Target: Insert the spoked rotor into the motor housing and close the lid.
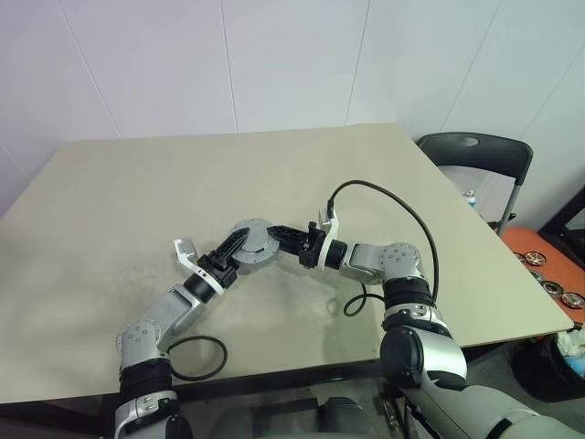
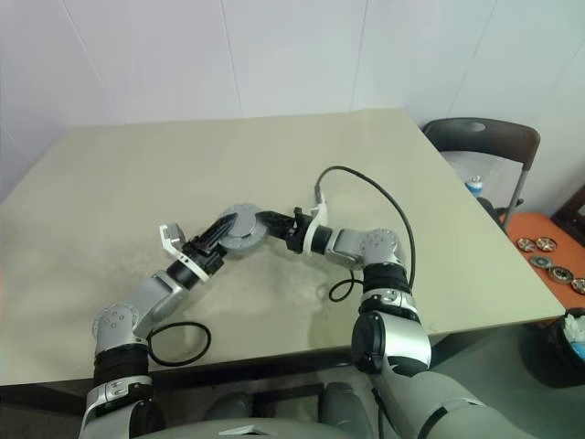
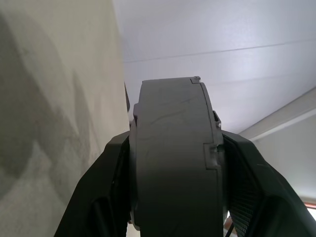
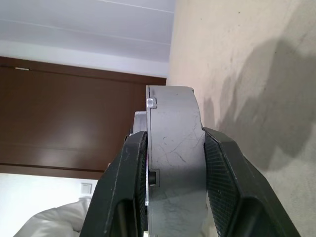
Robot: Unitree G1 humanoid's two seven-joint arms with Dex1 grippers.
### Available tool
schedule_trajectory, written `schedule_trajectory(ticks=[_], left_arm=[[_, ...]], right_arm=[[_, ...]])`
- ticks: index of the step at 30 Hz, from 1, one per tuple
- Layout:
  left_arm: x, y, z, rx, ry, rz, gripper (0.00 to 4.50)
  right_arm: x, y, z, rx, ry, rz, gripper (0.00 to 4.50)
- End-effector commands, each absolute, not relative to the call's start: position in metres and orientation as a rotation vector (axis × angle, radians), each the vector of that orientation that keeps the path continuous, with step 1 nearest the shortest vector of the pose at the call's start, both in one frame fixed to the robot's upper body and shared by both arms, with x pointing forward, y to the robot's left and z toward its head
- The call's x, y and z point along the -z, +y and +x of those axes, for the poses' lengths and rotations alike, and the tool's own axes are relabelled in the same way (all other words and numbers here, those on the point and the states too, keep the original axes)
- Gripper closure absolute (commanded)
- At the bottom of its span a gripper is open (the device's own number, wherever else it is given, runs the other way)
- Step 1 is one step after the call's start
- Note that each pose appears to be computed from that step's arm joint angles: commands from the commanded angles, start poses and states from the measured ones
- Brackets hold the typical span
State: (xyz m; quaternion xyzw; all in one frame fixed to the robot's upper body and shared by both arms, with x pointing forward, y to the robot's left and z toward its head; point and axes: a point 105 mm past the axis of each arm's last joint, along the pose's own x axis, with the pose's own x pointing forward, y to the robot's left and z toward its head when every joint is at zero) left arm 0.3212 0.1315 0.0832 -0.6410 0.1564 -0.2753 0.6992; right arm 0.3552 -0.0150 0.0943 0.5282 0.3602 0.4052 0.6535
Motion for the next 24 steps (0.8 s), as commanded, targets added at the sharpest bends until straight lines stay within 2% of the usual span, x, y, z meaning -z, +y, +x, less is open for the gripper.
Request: schedule_trajectory(ticks=[1,24], left_arm=[[-0.085,0.102,0.311,0.736,0.451,-1.356,2.14],[-0.1,0.1,0.314,0.774,0.415,-1.335,2.32]], right_arm=[[-0.107,-0.003,0.357,-0.955,0.792,1.124,3.18],[-0.107,-0.003,0.357,-0.961,0.777,1.105,3.18]])
